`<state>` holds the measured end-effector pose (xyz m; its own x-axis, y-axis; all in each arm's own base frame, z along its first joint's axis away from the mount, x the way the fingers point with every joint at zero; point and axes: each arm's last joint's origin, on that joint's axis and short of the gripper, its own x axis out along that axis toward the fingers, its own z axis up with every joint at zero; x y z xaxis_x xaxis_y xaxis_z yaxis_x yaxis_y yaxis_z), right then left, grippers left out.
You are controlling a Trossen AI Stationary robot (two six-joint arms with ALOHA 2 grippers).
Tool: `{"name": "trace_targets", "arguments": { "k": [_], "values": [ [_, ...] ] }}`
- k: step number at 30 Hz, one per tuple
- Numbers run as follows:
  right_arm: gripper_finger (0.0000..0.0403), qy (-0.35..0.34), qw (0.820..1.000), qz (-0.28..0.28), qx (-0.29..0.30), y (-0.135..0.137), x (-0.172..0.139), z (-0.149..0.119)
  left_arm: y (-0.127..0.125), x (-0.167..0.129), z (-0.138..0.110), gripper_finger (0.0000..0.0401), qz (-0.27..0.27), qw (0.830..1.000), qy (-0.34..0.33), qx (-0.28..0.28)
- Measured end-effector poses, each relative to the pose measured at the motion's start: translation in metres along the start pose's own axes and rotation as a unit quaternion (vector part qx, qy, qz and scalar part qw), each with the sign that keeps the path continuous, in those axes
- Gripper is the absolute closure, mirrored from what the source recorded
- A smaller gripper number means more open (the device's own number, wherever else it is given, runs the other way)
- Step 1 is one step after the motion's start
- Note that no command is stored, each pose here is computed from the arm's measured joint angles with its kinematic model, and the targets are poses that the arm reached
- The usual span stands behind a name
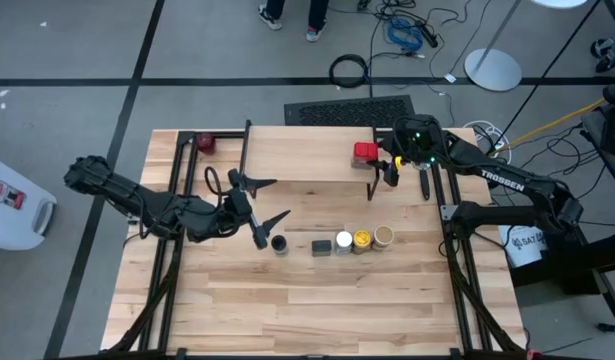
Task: Shelf spices
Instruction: Put the red seasoning can on the shelf, then put the black seasoning bottle on the shelf
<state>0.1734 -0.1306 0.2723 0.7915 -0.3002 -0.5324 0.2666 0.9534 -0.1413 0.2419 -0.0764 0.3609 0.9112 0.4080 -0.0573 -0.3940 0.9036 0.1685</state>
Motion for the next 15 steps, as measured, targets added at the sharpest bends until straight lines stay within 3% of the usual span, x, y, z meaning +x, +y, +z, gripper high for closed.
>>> {"name": "trace_targets", "arguments": {
  "k": [9,15],
  "values": [
    [0.0117,0.002,1.000,-0.002,0.001,-0.001,-0.007,0.007,-0.001,0.000,-0.003,0.0024,-0.007,1.000,0.012,-0.011],
    [0.0117,-0.001,1.000,-0.018,0.005,0.001,-0.040,0.029,-0.012,0.003,-0.038,0.0024,-0.058,0.988,0.143,-0.020]
  ]
}}
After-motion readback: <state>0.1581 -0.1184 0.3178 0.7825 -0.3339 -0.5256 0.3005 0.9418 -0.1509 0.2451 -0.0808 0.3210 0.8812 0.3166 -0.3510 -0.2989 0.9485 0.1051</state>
